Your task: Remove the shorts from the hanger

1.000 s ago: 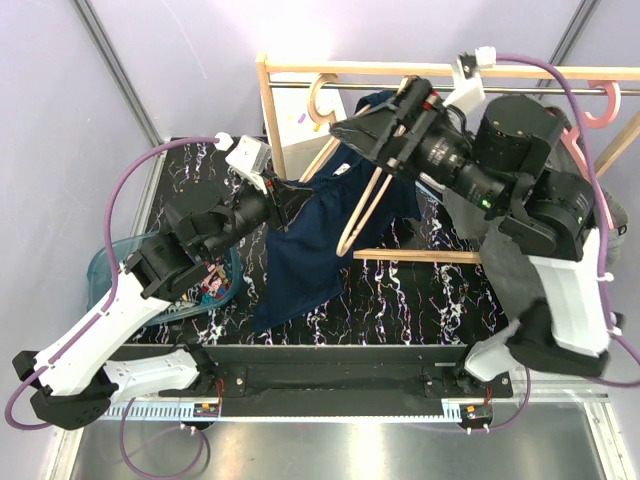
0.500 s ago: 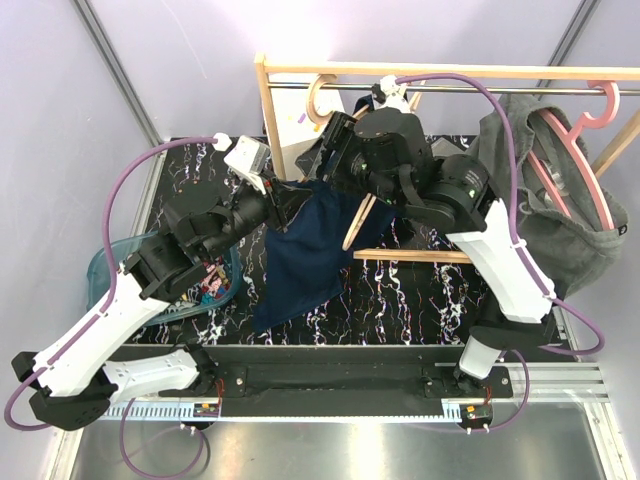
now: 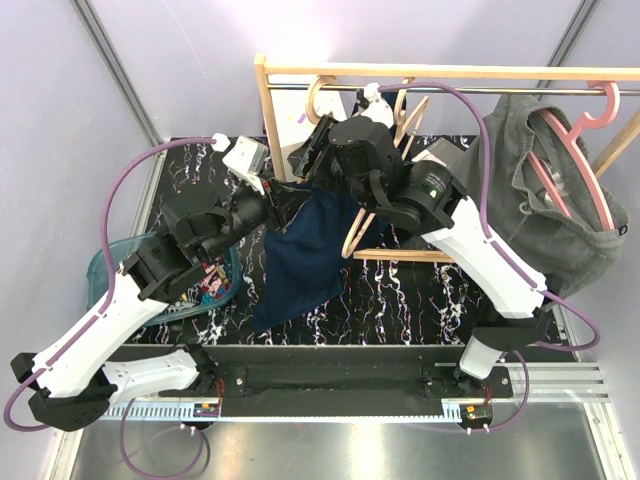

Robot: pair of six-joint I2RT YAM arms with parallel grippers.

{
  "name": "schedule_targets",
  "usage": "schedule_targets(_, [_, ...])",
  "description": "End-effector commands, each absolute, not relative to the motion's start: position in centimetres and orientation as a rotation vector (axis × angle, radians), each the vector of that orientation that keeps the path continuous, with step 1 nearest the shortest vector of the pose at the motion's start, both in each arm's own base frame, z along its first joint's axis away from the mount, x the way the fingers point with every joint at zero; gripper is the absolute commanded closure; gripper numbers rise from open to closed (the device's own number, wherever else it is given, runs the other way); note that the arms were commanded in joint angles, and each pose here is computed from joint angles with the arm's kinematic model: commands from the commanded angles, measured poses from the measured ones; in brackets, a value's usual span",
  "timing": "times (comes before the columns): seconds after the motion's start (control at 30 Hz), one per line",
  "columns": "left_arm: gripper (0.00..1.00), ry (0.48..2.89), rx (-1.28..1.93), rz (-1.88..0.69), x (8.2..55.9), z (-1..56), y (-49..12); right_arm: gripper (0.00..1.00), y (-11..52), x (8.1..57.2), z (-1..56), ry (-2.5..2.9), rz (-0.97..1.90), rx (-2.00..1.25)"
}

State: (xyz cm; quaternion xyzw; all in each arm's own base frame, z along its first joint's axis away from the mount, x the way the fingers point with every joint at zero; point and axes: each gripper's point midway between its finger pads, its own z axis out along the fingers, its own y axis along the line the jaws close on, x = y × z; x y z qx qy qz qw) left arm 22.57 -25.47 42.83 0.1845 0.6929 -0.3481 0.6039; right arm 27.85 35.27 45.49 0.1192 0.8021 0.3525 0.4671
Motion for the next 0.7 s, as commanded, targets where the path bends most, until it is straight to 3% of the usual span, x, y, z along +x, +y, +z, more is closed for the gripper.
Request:
schedule_targets(0.0, [1.00, 1.471, 0.379, -0.876, 21.4, 47.3, -24.7, 0.43, 35.1, 28.3, 49.1, 1.810, 0.966, 0.338])
schedule_targets(0.07, [1.00, 1.473, 0.375, -0.880, 21.3, 47.3, -24.6, 0.55, 34.9, 28.7, 48.7, 1.783, 0.947, 0.339])
schedule_targets(0.13, [0.90, 1.478, 0.387, -0.890, 21.0, 47.1, -24.6, 0.64, 34.1, 28.6, 49.2, 1.749, 0.941, 0.336])
schedule_targets(0.17, [0.80, 1.477, 0.387, -0.897, 20.7, 47.2, -24.4, 0.71, 34.4, 28.8, 48.9, 1.732, 0.947, 0.327])
schedule_targets(0.2, [0.61, 1.482, 0.389, -0.901, 20.5, 47.0, -24.3, 0.74, 34.3, 28.8, 48.8, 1.717, 0.934, 0.298])
schedule_targets(0.23, [0.52, 1.476, 0.382, -0.904, 20.3, 47.2, -24.0, 0.76, 33.6, 28.4, 49.6, 1.687, 0.948, 0.288])
schedule_targets(0.3, [0.45, 1.479, 0.372, -0.902, 20.1, 47.1, -23.6, 0.84, 33.1, 28.4, 49.3, 1.655, 0.927, 0.252])
schedule_targets(0.5, [0.39, 1.475, 0.289, -0.906, 19.8, 48.7, -22.0, 1.00, 32.7, 28.7, 49.1, 1.575, 0.892, 0.142])
schedule_targets(0.67, [0.37, 1.445, 0.227, -0.917, 20.3, 51.4, -21.6, 1.00, 33.0, 29.0, 50.0, 1.499, 0.888, 0.028])
